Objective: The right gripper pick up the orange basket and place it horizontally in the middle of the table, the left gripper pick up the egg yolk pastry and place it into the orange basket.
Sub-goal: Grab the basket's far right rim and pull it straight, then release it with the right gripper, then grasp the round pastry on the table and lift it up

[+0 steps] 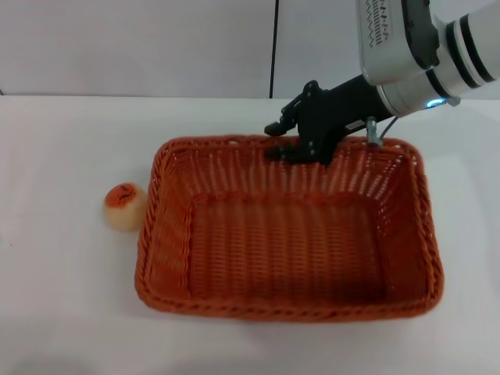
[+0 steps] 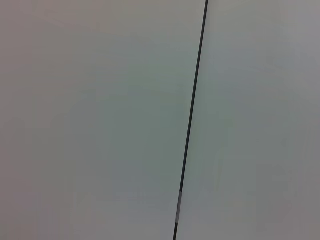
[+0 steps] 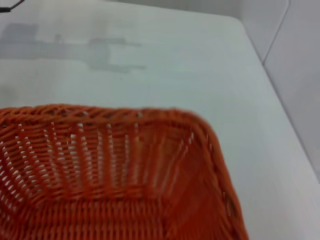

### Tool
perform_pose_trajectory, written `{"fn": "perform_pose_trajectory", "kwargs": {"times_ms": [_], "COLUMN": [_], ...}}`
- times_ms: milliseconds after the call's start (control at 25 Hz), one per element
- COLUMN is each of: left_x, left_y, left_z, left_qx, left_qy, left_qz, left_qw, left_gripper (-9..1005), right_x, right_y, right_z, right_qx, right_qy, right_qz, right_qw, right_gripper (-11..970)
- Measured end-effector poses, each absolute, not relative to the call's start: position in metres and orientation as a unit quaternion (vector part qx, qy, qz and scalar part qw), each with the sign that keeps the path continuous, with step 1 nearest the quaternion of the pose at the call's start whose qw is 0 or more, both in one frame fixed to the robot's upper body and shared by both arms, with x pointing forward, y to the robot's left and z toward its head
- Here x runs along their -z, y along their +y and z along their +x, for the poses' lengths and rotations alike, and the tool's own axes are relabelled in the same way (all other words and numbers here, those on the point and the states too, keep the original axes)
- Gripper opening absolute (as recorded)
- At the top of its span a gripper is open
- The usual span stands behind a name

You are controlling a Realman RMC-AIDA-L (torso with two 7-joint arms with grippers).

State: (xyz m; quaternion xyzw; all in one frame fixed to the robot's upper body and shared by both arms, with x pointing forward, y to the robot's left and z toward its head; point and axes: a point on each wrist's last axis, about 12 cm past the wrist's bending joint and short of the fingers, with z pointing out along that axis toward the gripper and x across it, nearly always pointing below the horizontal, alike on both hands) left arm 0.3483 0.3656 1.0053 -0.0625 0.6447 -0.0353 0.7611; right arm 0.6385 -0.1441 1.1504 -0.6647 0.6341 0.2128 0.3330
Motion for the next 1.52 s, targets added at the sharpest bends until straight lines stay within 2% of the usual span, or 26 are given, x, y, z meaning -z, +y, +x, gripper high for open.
{"fn": "perform_pose_trajectory", "kwargs": {"times_ms": [120, 240, 440, 560, 640, 760, 840, 880, 920, 1000, 1040, 1240, 1520], "left_x": [-1.005, -1.005, -1.005, -1.007, -1.011, -1.013, -1.015, -1.015, -1.015, -1.015, -1.015, -1.009, -1.007], "left_y": [0.365, 0.365, 0.366, 0.369, 0.374, 0.374, 0.369, 0.369, 0.367, 0.364, 0.361, 0.344, 0.334], "left_z": [0.35, 0.352, 0.353, 0.357, 0.366, 0.375, 0.39, 0.39, 0.397, 0.406, 0.411, 0.444, 0.454], "left_qx": [0.037, 0.041, 0.055, 0.087, 0.131, 0.151, 0.177, 0.177, 0.189, 0.203, 0.209, 0.232, 0.238], "left_qy": [0.646, 0.648, 0.657, 0.668, 0.687, 0.694, 0.703, 0.703, 0.707, 0.711, 0.715, 0.742, 0.743], "left_qz": [-0.062, -0.058, -0.031, 0.007, 0.066, 0.099, 0.142, 0.142, 0.155, 0.169, 0.177, 0.22, 0.237], "left_qw": [0.76, 0.758, 0.752, 0.739, 0.712, 0.697, 0.674, 0.674, 0.664, 0.651, 0.644, 0.589, 0.579], "left_gripper": [731, 729, 726, 724, 723, 722, 720, 720, 719, 718, 718, 715, 711], "right_x": [-1.155, -1.157, -1.162, -1.166, -1.168, -1.166, -1.155, -1.155, -1.143, -1.138, -1.128, -1.112, -1.105], "right_y": [-0.147, -0.15, -0.166, -0.179, -0.203, -0.218, -0.248, -0.248, -0.266, -0.271, -0.282, -0.292, -0.293], "right_z": [0.639, 0.638, 0.627, 0.618, 0.597, 0.583, 0.557, 0.557, 0.539, 0.532, 0.519, 0.501, 0.494], "right_qx": [-0.218, -0.227, -0.273, -0.308, -0.362, -0.388, -0.403, -0.403, -0.407, -0.411, -0.418, -0.426, -0.436], "right_qy": [0.634, 0.636, 0.636, 0.635, 0.615, 0.593, 0.559, 0.559, 0.549, 0.548, 0.549, 0.564, 0.566], "right_qz": [-0.653, -0.641, -0.594, -0.556, -0.492, -0.453, -0.38, -0.38, -0.333, -0.317, -0.29, -0.257, -0.243], "right_qw": [0.352, 0.366, 0.409, 0.439, 0.499, 0.541, 0.616, 0.616, 0.649, 0.656, 0.664, 0.66, 0.656], "right_gripper": [215, 424, 630, 630, 630, 630, 630, 630, 630, 630, 630, 630, 629]}}
